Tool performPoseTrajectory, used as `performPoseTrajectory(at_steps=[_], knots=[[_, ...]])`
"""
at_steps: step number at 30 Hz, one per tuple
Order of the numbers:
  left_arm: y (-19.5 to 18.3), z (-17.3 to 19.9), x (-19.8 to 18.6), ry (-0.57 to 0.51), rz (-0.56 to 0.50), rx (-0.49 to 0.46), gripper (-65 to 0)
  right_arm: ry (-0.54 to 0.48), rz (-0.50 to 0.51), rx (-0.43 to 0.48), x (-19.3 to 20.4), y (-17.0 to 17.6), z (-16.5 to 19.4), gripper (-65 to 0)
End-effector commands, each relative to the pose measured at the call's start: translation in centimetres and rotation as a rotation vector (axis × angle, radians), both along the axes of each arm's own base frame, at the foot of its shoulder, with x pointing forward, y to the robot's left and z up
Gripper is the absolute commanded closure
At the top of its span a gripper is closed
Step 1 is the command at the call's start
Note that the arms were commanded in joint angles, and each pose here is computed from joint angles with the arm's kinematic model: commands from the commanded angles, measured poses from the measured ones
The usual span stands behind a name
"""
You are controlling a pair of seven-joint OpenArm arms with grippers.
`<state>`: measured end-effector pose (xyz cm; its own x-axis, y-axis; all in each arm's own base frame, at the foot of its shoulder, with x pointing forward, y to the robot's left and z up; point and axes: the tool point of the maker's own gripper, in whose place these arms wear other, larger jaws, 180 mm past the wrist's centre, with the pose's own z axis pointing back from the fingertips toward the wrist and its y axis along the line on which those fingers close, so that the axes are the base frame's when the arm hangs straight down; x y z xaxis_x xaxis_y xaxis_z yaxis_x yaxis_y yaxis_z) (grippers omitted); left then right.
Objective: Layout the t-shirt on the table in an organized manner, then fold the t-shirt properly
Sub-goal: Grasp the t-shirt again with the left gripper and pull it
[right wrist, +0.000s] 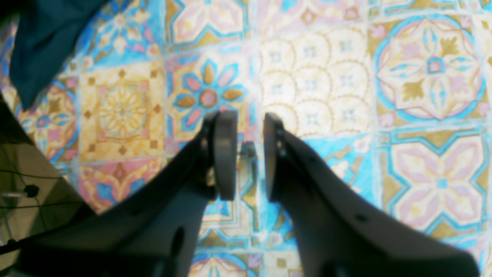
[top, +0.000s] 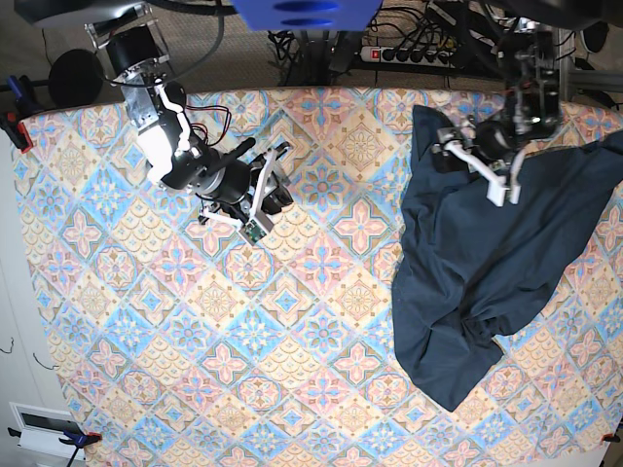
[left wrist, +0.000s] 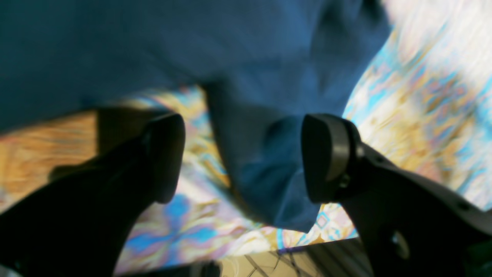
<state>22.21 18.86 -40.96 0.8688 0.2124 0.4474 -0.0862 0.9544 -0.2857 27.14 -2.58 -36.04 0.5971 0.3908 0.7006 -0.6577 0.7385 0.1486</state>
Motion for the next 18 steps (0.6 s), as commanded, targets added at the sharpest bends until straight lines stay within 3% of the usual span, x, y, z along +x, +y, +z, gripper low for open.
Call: performPoseTrajectory(at_steps=[1, 3, 4, 8, 9, 18], knots=[[-0.7, 0.3, 1.2, -0.03, -0.015, 0.004, -44.4, -0.043, -0.003, 0.021, 0.9, -0.1, 1.3, -12.1], [-2.0, -1.0, 1.7, -0.004, -0.042, 0.005, -39.6, -0.043, -0.003, 0.021, 0.9, -0.1, 1.3, -12.1], [-2.8, -1.6, 1.9, 0.009, -0.059, -0.003, -34.1, -0.043, -0.003, 0.021, 0.9, -0.1, 1.3, -12.1], [-7.3, -1.7, 4.1, -0.007, -0.116, -0.077, -4.4, -0.052, -0.022, 0.021, 1.3, -0.6, 1.5, -12.1], [-8.4, -1.4, 4.5, -0.019, -0.126, -0.096, 0.0, -0.055, -0.03, 0.021, 1.5, -0.8, 1.6, -12.1], [-21.3, 2.5, 7.5, -0.104, -0.286, -0.297, 0.0, -0.104, -0.183, 0.017, 4.3, -5.6, 3.2, -12.1]])
